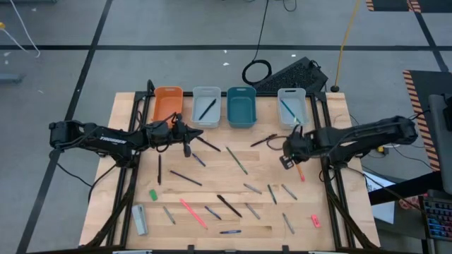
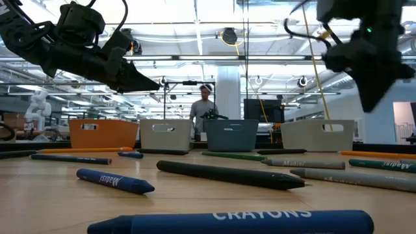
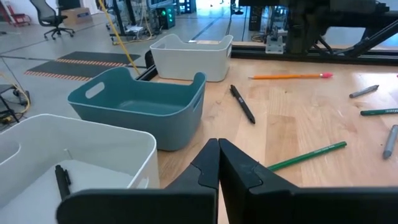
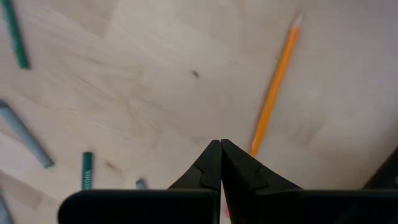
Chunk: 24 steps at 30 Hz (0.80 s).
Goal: Sort crayons/erasers/pens/pencils in bins
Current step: Put the orange pencil into the blue bin
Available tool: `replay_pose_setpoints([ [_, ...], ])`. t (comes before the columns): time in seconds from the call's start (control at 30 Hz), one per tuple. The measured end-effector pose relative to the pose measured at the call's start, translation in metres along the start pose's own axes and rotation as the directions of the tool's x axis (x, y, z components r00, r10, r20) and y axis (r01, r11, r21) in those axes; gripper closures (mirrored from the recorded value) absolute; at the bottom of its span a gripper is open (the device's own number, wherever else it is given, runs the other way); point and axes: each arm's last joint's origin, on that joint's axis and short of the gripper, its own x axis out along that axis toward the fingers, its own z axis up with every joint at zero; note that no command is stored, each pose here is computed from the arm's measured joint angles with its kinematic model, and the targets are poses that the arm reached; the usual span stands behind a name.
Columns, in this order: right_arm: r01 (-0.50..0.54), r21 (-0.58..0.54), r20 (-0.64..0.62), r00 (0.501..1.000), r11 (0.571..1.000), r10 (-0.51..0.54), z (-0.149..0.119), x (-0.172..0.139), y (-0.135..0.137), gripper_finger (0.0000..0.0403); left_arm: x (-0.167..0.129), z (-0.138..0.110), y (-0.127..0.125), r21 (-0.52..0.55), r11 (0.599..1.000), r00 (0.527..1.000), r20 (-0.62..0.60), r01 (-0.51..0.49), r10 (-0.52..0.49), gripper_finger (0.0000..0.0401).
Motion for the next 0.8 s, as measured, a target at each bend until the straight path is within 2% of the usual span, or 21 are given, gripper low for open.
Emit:
replay_pose_setpoints([
  [0.2,0.035,0.059,-0.022,0.999,0.998,-0.034,-0.009,0.019,-0.008,0.0373,0.0,0.0,0.0,-0.003,1.0,1.0,0.0,0.002,-0.002,0.038],
  [0.6,0.052,0.108,-0.028,0.998,0.993,-0.049,-0.018,0.056,-0.025,0.0278,0.0,-0.001,0.0,-0.002,1.0,1.0,-0.014,0.002,-0.003,0.0375],
  [0.8,0.068,0.119,-0.035,0.997,0.991,-0.065,-0.02,0.061,-0.029,0.026,0.0,-0.001,0.0,-0.002,1.0,1.0,-0.014,0.003,-0.003,0.0375],
])
